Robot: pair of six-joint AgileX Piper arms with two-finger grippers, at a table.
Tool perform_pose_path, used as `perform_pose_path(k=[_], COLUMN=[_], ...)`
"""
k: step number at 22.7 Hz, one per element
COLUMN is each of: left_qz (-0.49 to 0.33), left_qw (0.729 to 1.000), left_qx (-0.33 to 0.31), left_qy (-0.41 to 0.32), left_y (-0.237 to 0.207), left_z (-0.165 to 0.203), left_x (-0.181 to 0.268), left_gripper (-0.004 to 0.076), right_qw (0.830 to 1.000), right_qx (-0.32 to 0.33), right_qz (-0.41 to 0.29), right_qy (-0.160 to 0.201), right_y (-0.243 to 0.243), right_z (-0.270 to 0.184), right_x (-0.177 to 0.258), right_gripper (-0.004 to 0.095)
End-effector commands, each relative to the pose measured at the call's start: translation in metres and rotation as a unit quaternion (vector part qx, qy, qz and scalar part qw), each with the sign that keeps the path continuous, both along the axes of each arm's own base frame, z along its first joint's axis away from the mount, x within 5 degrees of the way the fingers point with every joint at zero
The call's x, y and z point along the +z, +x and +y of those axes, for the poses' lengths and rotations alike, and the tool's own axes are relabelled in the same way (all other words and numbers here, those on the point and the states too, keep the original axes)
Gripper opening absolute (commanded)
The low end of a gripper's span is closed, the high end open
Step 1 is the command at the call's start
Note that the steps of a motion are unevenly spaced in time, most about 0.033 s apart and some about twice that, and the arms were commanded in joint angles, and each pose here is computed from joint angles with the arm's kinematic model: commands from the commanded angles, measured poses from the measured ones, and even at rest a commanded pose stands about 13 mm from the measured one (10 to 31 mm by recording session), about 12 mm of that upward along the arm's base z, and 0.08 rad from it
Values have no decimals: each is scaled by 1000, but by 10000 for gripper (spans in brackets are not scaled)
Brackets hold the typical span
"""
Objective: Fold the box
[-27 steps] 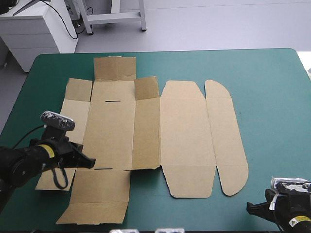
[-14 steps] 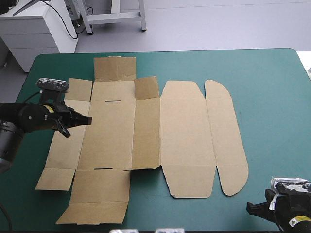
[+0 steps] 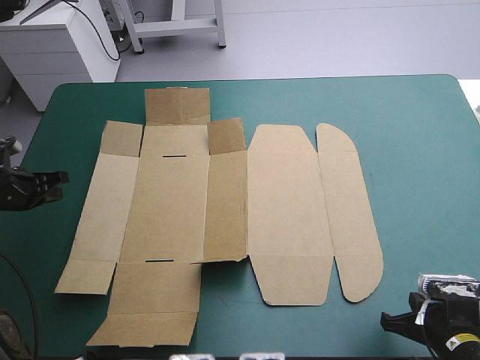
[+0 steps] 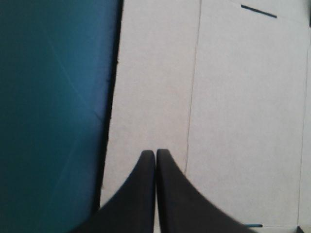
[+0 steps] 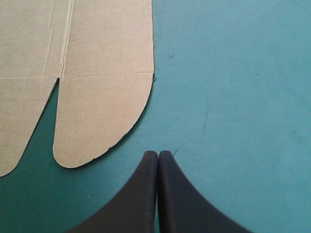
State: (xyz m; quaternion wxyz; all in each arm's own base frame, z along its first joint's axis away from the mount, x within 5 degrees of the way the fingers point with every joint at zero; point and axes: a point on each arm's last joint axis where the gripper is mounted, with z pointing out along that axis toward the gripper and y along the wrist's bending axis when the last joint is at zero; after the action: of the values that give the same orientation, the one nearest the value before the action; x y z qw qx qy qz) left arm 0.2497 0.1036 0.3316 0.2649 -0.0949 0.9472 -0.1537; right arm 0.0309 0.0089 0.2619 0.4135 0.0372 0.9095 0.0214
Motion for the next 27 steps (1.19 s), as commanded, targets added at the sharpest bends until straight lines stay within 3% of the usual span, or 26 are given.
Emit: perform_pose_path(k=[1, 9, 11, 13, 15, 17, 27], left_qz=[-44, 69, 85, 93, 94, 102, 134], left_qw=[998, 995, 993, 992, 992, 990, 977], left_qx=[14, -22, -27, -28, -24, -25, -32], left_qy=[-31, -68, -80, -83, -82, -90, -161], left_y=[-1, 13, 16, 17, 19, 21, 27], left_z=[15, 37, 38, 40, 42, 44, 41], left_x=[11, -42, -50, -54, -58, -64, -103], left_gripper=[-8, -4, 42, 158, 382, 493, 440], right_qw=[999, 999, 999, 999, 999, 999, 999], right_qx=[-1, -1, -1, -1, -1, -1, -1], right_qz=[-35, -35, -35, -35, -35, -35, -35], right_qy=[0, 0, 0, 0, 0, 0, 0], right_y=[4, 4, 4, 4, 4, 4, 4], right_z=[0, 0, 0, 0, 0, 0, 0], right_x=[11, 11, 11, 11, 11, 11, 11], right_gripper=[-19, -20, -20, -20, -20, -20, -20])
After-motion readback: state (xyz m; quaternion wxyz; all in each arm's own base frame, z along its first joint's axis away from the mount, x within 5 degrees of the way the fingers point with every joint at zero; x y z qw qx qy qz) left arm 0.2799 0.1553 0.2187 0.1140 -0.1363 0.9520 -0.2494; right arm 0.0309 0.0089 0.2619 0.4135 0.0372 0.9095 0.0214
